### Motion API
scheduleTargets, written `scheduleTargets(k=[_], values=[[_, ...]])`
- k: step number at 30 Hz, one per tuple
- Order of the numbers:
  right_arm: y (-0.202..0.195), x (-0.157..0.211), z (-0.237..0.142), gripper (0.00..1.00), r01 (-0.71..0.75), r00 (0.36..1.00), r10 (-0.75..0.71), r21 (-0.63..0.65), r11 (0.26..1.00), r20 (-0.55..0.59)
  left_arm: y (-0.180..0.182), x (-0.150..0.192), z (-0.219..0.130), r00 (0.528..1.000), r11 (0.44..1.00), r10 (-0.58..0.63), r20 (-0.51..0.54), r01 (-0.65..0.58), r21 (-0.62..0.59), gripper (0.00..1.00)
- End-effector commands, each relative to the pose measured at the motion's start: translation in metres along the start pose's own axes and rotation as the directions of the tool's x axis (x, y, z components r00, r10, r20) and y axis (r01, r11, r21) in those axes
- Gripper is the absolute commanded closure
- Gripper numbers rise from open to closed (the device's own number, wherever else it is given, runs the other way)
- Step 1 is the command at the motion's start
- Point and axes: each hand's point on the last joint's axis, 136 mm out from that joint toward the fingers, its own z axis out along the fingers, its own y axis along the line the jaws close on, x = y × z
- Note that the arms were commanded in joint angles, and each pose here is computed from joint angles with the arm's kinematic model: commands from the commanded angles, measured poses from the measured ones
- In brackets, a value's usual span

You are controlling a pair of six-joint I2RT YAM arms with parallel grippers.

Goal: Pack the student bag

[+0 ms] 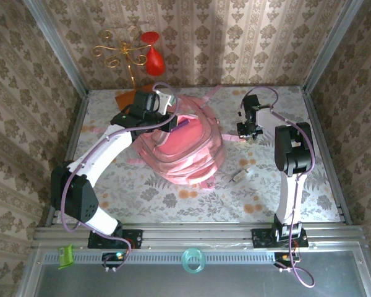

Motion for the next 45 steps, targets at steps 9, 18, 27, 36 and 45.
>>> scheduleTargets(k=[9,18,27,36,45], values=[[-0.025,0.002,-0.046,0.8,-0.261,0.948,0.288,-0.187,0.947,0.133,-0.007,-0.035,-0.019,0.989,0.999,0.052,0.137,-0.053,0.009,1.0],[0.012,0.005,-0.107,0.93,-0.218,0.91,0.313,-0.329,0.919,0.271,-0.003,-0.032,-0.015,0.991,0.999,0.049,0.125,-0.049,-0.003,1.0],[0.193,0.04,-0.234,0.95,-0.006,0.886,0.362,-0.771,0.636,0.291,-0.012,-0.041,-0.018,0.988,0.999,0.031,0.149,-0.036,0.035,1.0],[0.264,0.02,-0.212,0.91,-0.287,0.754,0.649,-0.838,0.465,0.102,-0.015,-0.046,-0.019,0.986,0.999,0.013,0.166,-0.019,0.035,1.0],[0.309,-0.02,-0.197,0.57,-0.259,0.766,0.597,-0.736,0.626,0.239,-0.02,-0.046,-0.022,0.983,0.998,0.023,0.184,-0.032,0.045,1.0]])
